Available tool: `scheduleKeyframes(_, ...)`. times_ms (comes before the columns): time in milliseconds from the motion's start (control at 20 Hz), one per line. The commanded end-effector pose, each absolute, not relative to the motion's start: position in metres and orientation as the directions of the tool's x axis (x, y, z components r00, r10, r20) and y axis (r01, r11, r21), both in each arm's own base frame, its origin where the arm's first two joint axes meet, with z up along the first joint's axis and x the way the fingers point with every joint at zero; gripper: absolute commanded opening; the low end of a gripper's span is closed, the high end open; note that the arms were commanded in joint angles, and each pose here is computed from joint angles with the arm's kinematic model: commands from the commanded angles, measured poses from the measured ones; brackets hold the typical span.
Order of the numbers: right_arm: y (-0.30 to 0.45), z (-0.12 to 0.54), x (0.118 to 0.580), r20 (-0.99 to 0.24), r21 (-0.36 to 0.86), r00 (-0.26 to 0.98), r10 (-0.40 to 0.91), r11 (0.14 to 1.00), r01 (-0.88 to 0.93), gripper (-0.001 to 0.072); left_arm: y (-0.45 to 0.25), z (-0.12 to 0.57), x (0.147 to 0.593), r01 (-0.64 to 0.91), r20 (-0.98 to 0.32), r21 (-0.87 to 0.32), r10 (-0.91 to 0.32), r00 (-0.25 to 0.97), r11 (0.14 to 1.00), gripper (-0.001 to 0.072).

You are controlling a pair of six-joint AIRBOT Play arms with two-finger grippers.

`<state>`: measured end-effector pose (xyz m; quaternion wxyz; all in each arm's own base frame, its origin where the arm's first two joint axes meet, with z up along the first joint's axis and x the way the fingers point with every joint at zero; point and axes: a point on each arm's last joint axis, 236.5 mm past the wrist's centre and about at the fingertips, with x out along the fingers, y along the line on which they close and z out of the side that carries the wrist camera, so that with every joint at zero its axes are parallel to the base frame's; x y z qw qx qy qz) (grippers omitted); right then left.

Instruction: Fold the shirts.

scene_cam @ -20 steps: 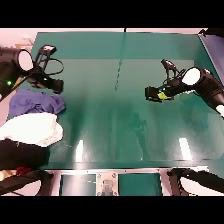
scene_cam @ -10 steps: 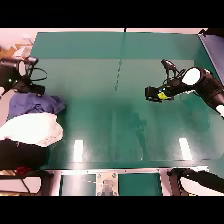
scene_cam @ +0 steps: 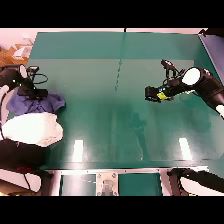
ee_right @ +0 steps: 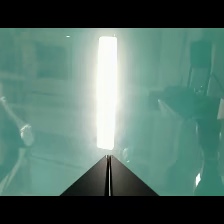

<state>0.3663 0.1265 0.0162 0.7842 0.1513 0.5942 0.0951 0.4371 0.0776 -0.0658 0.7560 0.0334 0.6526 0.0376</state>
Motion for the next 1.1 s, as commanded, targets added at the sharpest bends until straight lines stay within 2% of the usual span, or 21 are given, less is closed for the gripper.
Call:
scheduleKeyframes(0,0.133,0.017,0.359,-0.901,0.377,0.246,0.357,0.925,0.037,0.0018,0.027,-0.003,0.469,0.06,-0.966,0.004,-0.012,0.26,0.998,0.0028)
scheduleKeyframes(100,0.122,0.025,0.364,-0.901,0.371,0.26,0.347,0.927,0.052,0.0017,-0.036,0.056,0.485,0.167,-0.923,-0.043,-0.103,0.37,0.985,0.0028)
scheduleKeyframes(200,0.098,0.042,0.37,-0.901,0.369,0.275,0.336,0.926,0.078,0.0017,-0.115,0.101,0.479,0.301,-0.872,-0.105,-0.233,0.43,0.948,0.0028)
scheduleKeyframes(400,0.048,0.067,0.363,-0.913,0.352,0.267,0.309,0.927,0.129,0.0017,-0.259,0.125,0.434,0.495,-0.816,-0.237,-0.448,0.365,0.836,0.0028)
scheduleKeyframes(550,0.022,0.07,0.363,-0.912,0.351,0.292,0.289,0.917,0.19,0.0017,-0.329,0.106,0.41,0.587,-0.804,-0.249,-0.502,0.318,0.77,0.0029)
scheduleKeyframes(650,0.018,0.067,0.362,-0.914,0.349,0.288,0.284,0.915,0.204,0.0018,-0.355,0.081,0.402,0.592,-0.816,-0.273,-0.508,0.275,0.759,0.0038)
scheduleKeyframes(700,0.018,0.066,0.361,-0.916,0.347,0.285,0.283,0.915,0.204,0.0021,-0.362,0.069,0.4,0.596,-0.823,-0.28,-0.508,0.253,0.752,0.0377)
scheduleKeyframes(750,0.017,0.065,0.361,-0.917,0.345,0.283,0.282,0.916,0.205,0.0128,-0.358,0.067,0.403,0.592,-0.828,-0.272,-0.498,0.257,0.758,0.0713)
scheduleKeyframes(800,0.016,0.065,0.36,-0.918,0.339,0.282,0.279,0.921,0.192,0.0359,-0.347,0.07,0.407,0.584,-0.837,-0.26,-0.481,0.261,0.769,0.0706)
scheduleKeyframes(850,0.017,0.063,0.36,-0.919,0.336,0.279,0.278,0.924,0.185,0.0516,-0.327,0.075,0.415,0.568,-0.855,-0.232,-0.444,0.267,0.79,0.0706)
scheduleKeyframes(950,0.024,0.047,0.35,-0.927,0.337,0.235,0.293,0.925,0.176,0.0514,-0.261,0.075,0.432,0.5,-0.909,-0.141,-0.312,0.276,0.855,0.0706)
scheduleKeyframes(1050,0.039,0.013,0.337,-0.934,0.336,0.184,0.305,0.927,0.168,0.0514,-0.198,0.055,0.435,0.393,-0.953,-0.128,-0.222,0.205,0.911,0.0706)
